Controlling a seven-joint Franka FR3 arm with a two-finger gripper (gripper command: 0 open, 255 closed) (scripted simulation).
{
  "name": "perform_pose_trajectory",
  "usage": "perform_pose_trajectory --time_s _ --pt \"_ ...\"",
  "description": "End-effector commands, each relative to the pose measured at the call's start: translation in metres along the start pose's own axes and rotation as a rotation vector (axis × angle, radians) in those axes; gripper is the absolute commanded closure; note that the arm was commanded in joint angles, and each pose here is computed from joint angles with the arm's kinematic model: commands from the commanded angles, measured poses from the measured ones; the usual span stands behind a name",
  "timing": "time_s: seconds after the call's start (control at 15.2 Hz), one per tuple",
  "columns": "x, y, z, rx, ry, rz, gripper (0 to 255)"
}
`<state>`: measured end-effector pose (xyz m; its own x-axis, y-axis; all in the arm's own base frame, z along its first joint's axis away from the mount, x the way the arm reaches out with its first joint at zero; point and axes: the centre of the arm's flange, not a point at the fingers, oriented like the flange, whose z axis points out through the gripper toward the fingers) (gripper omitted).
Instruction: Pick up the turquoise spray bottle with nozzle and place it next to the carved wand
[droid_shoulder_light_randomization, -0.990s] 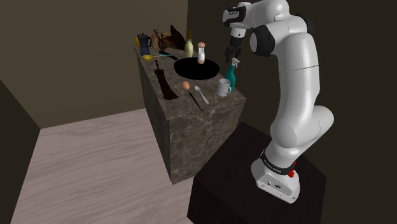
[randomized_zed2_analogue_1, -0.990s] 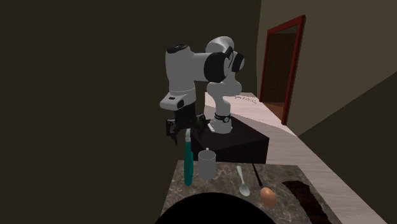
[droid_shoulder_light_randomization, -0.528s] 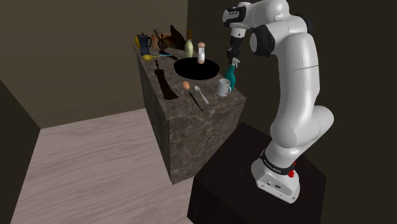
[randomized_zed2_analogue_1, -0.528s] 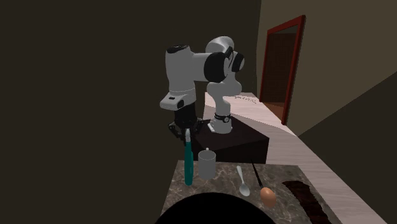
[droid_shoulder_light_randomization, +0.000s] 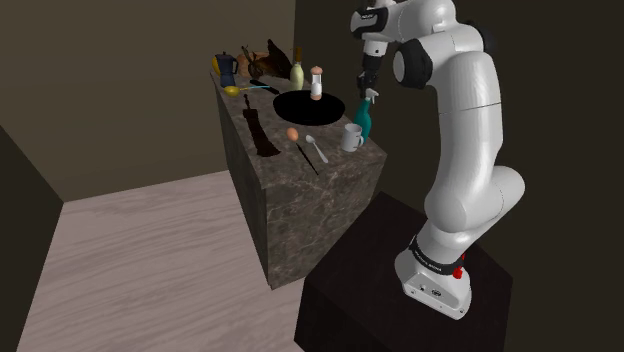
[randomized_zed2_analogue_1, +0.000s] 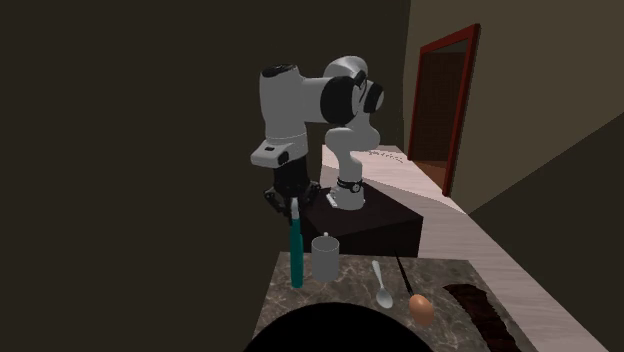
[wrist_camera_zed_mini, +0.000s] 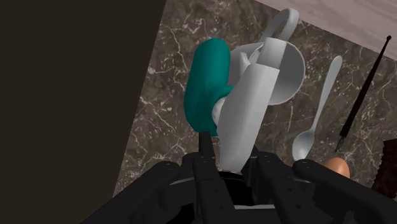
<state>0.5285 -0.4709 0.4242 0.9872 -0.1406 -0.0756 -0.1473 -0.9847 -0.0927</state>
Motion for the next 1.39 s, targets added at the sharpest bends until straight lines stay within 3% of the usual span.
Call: perform_pose_trajectory --time_s 0.0,1.12,1.32 --pt "-0.001 -0.001 -0.009 0.0 0.0 0.0 255" --pt "-0.007 -0.009 -0.096 0.0 0.0 0.0 255" --pt "-0.001 -0.048 -0.093 0.0 0.0 0.0 255"
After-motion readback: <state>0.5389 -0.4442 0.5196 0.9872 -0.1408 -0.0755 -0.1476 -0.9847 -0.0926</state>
